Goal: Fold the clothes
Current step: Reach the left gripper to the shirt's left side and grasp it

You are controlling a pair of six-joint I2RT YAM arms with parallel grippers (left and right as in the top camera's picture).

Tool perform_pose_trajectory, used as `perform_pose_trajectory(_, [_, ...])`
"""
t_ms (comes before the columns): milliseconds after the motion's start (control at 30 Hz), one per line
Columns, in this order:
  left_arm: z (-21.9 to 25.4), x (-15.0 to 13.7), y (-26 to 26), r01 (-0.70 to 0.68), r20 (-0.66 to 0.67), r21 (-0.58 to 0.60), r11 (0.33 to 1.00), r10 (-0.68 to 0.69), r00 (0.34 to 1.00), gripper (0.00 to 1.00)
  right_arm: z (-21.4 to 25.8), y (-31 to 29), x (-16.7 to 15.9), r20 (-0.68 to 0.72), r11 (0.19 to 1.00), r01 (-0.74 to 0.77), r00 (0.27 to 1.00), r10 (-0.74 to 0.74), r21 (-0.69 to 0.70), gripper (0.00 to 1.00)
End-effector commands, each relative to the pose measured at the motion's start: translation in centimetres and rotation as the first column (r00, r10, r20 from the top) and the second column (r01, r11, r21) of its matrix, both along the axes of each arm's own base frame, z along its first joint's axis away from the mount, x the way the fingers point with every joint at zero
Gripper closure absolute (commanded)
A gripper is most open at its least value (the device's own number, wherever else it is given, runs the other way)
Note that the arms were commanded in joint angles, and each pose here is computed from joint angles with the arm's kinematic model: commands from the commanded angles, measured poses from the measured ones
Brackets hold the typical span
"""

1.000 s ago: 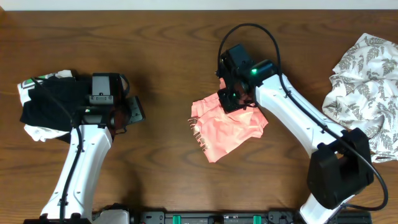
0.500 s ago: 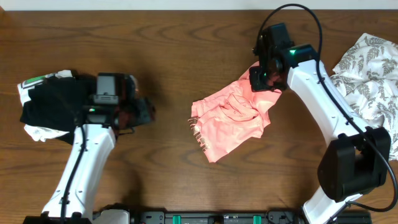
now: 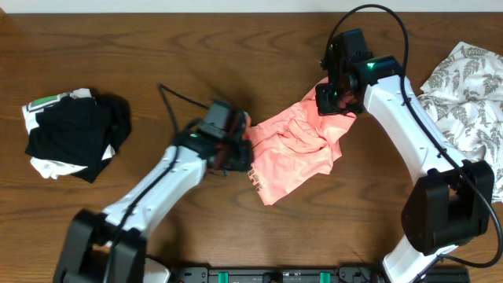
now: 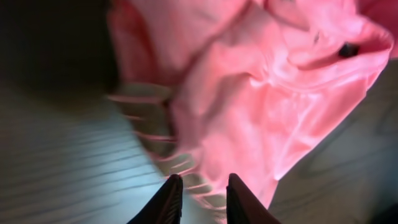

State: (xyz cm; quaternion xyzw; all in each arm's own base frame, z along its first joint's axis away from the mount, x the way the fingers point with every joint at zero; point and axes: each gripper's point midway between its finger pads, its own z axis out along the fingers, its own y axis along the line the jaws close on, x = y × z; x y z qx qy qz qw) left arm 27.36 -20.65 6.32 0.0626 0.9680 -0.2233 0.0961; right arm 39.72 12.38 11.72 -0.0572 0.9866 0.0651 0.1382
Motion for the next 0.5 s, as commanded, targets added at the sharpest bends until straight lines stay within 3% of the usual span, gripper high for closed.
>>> perform_pose_trajectory(0, [-1.1, -1.8, -1.7, 0.014, -0.082, -0.031, 0.999, -0.017, 0.997, 0.76, 0.4, 0.1, 0.4, 0.012, 1.0, 0.009, 1.0, -0.009, 0.003, 0.99])
perform_pose_trajectory(233, [-2.9, -3.2, -2.8, 0.051, -0.135, -0.006, 0.999, -0.051, 0.99, 0.75, 0.4, 0.1, 0.5, 0.013, 1.0, 0.009, 1.0, -0.009, 0.004, 0.99])
perform_pose_trajectory(467, [-4.7, -1.9, -3.4, 0.044, -0.114, -0.003, 0.999, -0.044, 0.993, 0.74, 0.3, 0.2, 0.1, -0.004, 1.0, 0.006, 1.0, -0.006, 0.01, 0.99])
